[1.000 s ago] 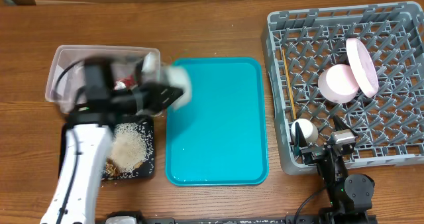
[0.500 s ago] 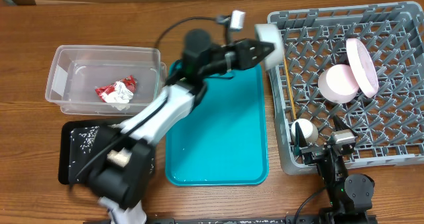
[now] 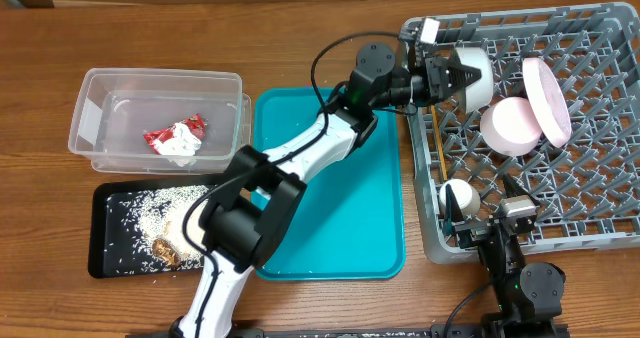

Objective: Sort waste into correct bins and load items into the dishwasher
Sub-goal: 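Carry the empty white bowl to the rack's back left and release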

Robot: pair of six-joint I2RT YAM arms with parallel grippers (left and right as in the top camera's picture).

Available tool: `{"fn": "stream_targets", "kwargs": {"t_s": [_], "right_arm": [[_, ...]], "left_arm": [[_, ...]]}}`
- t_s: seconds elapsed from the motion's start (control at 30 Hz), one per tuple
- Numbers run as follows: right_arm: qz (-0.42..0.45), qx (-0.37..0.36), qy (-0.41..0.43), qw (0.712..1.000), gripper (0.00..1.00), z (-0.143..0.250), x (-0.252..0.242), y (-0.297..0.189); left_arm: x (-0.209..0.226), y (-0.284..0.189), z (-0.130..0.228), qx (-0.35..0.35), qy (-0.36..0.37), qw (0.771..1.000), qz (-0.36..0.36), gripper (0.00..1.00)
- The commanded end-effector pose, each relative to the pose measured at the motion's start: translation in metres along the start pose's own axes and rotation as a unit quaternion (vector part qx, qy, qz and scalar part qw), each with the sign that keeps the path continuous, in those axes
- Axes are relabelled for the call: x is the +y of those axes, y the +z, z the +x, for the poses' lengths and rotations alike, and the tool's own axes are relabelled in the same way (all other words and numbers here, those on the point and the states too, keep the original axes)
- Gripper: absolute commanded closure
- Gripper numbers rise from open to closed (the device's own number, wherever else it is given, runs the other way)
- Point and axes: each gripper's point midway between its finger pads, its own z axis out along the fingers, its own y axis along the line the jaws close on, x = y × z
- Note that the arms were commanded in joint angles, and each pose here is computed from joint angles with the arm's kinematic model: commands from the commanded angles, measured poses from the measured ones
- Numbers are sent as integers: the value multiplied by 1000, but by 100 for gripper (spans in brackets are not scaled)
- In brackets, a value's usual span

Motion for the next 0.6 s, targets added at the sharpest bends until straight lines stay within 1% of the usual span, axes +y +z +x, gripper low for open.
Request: {"fn": "stream_targets", "kwargs": {"t_s": [0.0,0.1,0.37,0.4,0.43,0.47,0.5,0.53,0.57], "right_arm": [[3,-2,-2,1000,0,2,-1,0],[3,-2,-2,1000,0,2,-1,0],[3,-2,-2,1000,0,2,-1,0],[3,-2,-2,1000,0,2,-1,0],[3,-2,-2,1000,0,2,-1,0],[3,-2,-2,1000,0,2,-1,0],[3,-2,-2,1000,0,2,-1,0],[3,-2,-2,1000,0,2,-1,0],[3,-2,-2,1000,0,2,-1,0]], "left_arm": [[21,2,-9,-16,-26,999,-12,95],[28,2,-5,-9,-25,1000,-14,87],[29,2,-2,2,-18,1000,-13,87],[29,2,-1,6,-18,1000,-12,86],[29,1,0,8,-18,1000,-11,79],[29,0,-1,10,-18,1000,-10,68],[29,-1,-1,13,-18,1000,-9,42],[29,-3,-2,16,-18,1000,-9,0],[29,-6,-3,20,-20,1000,-7,0]]}}
